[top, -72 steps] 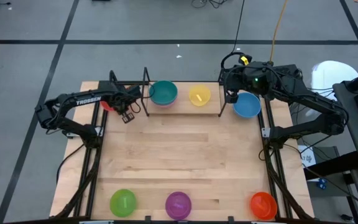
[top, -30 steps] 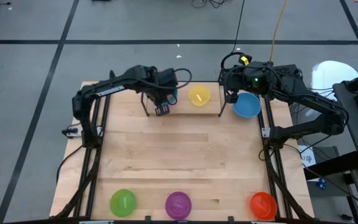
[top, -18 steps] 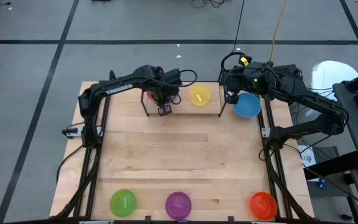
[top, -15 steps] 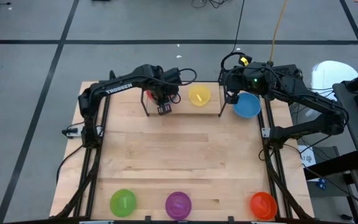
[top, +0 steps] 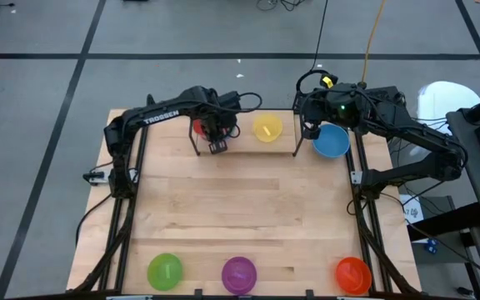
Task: Place and stack bowls onto a shelf
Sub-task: Stack the orange bowl on top of the green bowl on the shelf, then stack the blue bowl on top of the orange bowl on the shelf
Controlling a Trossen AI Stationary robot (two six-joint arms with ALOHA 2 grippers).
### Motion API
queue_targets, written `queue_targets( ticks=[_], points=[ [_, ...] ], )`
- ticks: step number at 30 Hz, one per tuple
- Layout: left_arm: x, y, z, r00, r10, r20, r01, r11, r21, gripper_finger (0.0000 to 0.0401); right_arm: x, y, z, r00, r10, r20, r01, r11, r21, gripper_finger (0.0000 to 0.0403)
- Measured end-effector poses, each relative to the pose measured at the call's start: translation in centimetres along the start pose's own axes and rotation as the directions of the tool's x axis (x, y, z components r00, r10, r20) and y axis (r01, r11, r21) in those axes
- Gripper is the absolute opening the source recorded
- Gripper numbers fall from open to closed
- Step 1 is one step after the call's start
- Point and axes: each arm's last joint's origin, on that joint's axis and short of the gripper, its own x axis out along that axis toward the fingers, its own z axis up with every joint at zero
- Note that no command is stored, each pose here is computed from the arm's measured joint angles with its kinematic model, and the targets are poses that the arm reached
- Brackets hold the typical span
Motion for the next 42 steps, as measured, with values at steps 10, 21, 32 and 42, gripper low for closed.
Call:
queue_targets(
  ticks=[10,21,32,42],
  points=[
    [1.0,0.0,0.3,1.000,0.003,0.026,-0.004,1.000,0.025,0.0046,0.0,0.0,0.0,1.000,0.000,0.000,0.000,1.000,0.000,0.0130],
    [-2.8,-0.5,-1.3,0.993,0.011,0.121,-0.012,1.000,0.006,0.0054,-0.6,0.0,-0.4,1.000,0.012,-0.014,-0.012,0.999,-0.030,0.0130],
    [-9.7,-3.0,-5.5,0.952,0.019,0.304,-0.022,1.000,0.007,0.0055,-3.5,1.4,-2.7,0.977,0.149,-0.151,-0.143,0.988,0.050,0.0130],
    [-11.4,-4.6,-6.9,0.937,0.041,0.346,-0.048,0.999,0.010,0.0056,-4.0,2.9,-5.4,0.842,0.272,-0.466,-0.102,0.928,0.359,0.0130]
  ],
)
